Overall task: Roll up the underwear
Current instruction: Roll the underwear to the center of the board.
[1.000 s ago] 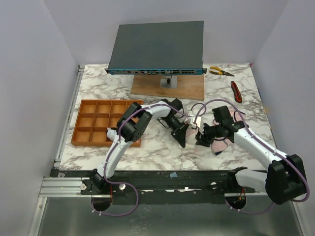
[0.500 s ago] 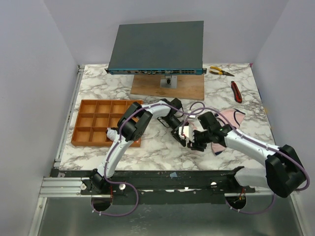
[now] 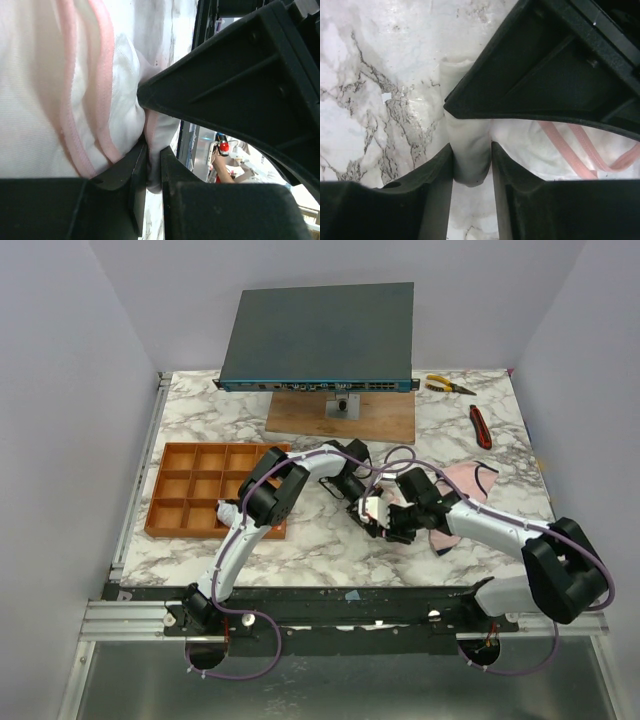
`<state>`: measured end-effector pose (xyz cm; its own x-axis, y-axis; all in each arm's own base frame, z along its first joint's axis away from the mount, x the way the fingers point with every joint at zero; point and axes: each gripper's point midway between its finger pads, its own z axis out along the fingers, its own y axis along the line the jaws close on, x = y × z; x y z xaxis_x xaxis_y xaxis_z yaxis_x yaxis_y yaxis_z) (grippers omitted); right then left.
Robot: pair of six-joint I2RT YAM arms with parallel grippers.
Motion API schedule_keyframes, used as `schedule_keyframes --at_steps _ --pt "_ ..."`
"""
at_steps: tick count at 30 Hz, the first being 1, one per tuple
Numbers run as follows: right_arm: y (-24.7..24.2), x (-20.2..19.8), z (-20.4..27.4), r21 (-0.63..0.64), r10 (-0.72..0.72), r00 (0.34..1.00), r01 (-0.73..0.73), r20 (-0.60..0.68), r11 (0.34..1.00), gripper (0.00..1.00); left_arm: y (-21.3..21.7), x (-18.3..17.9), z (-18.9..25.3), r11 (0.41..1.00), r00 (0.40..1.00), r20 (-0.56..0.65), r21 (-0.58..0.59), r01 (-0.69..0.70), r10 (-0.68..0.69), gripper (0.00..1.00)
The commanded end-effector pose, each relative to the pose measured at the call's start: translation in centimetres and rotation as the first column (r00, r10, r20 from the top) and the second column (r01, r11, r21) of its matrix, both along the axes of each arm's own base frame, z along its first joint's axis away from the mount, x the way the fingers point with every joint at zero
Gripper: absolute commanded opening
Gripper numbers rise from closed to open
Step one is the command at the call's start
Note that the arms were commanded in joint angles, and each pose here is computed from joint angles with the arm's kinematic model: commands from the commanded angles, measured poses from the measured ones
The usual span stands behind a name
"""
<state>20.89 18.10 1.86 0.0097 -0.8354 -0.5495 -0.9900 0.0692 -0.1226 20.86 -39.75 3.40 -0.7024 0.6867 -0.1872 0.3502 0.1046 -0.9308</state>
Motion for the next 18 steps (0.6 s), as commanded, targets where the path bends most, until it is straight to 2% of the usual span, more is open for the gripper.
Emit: schedule_keyframes --at_steps 1,2,4,7,11,12,13,14,18 --pt "-0.1 -0.7 -1.2 -0.028 0.002 0.998 -0.003 -0.056 1.0 0.3 0.1 0.9 -1.5 1.0 0.999 0.044 -0.01 0.002 -0.001 0.0" --pt "-0.1 -0.8 -1.3 -0.032 -0.002 0.998 -0.001 -0.067 0.999 0.23 0.1 0.9 -1.4 1.0 0.999 0.048 -0.013 0.001 -0.001 0.0" --pt "-0.2 -1.2 -1.7 -0.04 -0.001 0.995 -0.003 -0.095 0.999 0.12 0.1 1.0 -1.3 1.0 0.998 0.054 -0.017 -0.006 0.007 0.07" --pt "-0.3 -1.6 -2.1 -0.049 0.0 0.992 -0.006 -0.124 0.999 0.06 0.3 1.3 -1.0 0.999 0.997 0.067 -0.03 -0.022 0.024 0.21" --pt "-0.1 -2.0 -2.0 -0.038 0.01 0.989 -0.016 -0.148 0.999 0.02 0.8 2.2 0.0 0.997 0.993 0.09 -0.052 -0.065 0.07 0.42" --pt "0.0 -2.0 -1.9 -0.036 0.012 0.988 -0.018 -0.152 0.999 0.02 1.0 2.4 0.3 0.995 0.991 0.105 -0.056 -0.077 0.083 0.49" --pt "0.0 -2.1 -1.9 -0.036 0.014 0.988 -0.02 -0.157 0.999 0.02 1.2 2.8 0.5 0.994 0.987 0.121 -0.06 -0.094 0.101 0.61" --pt "0.0 -2.1 -1.9 -0.034 0.016 0.987 -0.022 -0.159 0.999 0.02 1.4 3.2 0.8 0.992 0.983 0.138 -0.063 -0.111 0.118 0.68" --pt "0.0 -2.2 -2.0 -0.034 0.017 0.985 -0.023 -0.169 0.999 0.02 2.9 5.1 1.9 0.977 0.961 0.179 -0.072 -0.198 0.208 0.82"
